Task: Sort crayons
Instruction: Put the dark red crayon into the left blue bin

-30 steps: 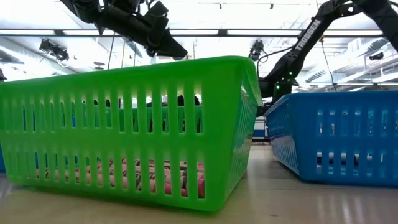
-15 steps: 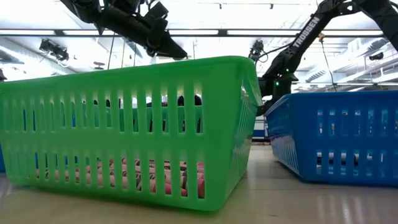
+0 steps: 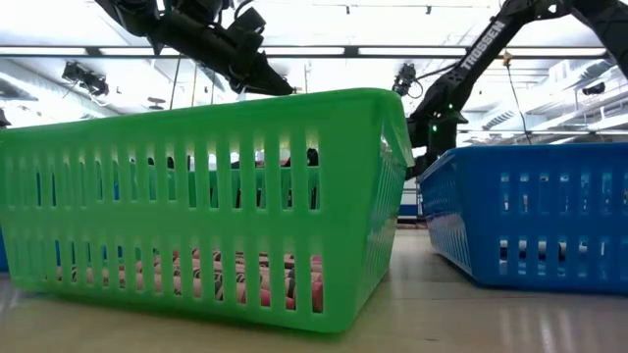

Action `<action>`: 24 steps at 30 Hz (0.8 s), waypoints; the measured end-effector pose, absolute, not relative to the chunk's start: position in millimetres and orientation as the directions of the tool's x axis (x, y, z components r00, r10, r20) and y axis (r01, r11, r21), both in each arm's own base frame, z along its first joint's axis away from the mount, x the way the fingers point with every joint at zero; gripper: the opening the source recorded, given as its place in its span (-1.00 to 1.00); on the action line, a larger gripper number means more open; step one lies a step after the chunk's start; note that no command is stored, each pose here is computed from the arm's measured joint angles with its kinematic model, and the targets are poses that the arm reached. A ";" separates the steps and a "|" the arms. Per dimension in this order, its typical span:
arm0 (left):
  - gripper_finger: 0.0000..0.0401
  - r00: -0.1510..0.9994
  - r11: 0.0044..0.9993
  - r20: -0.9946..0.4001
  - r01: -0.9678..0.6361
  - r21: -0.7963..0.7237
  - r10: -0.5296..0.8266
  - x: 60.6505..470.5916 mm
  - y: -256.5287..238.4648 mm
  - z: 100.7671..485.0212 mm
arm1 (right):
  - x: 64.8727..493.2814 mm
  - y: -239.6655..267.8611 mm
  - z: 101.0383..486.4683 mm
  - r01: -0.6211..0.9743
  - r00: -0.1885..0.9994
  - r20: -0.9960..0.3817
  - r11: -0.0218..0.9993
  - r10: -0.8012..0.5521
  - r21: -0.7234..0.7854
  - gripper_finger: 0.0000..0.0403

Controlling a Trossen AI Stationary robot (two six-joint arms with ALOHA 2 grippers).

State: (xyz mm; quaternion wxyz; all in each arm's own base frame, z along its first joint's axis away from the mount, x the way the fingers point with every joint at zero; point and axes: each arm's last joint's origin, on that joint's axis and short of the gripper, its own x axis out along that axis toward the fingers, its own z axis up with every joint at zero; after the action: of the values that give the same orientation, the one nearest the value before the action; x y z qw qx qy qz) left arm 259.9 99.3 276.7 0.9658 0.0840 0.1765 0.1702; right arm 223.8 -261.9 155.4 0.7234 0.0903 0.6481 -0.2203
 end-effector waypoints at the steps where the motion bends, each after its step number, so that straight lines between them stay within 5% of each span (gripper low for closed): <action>1: -0.29 0.880 0.928 -0.312 -0.299 0.222 0.358 259.9 99.3 276.7 | 224.1 -260.9 158.9 0.436 0.069 -0.975 0.885 -0.211 -0.161 -0.97; 12: -0.29 0.865 0.932 -0.356 -0.289 0.220 0.353 258.4 98.7 272.4 | 229.7 -232.2 196.4 0.460 0.171 -0.971 0.885 -0.168 -0.072 -0.97; 24: -0.29 0.824 0.945 -0.461 -0.289 0.156 0.328 255.1 94.8 262.3 | 280.7 -155.1 218.1 0.300 0.305 -0.946 0.954 -0.109 -0.013 -0.97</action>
State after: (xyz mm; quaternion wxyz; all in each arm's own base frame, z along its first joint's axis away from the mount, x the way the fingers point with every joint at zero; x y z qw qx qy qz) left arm 255.1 94.8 262.3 0.9543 0.0395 0.2485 0.1615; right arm 280.7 -155.1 218.1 0.8034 0.0832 0.5756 -0.1274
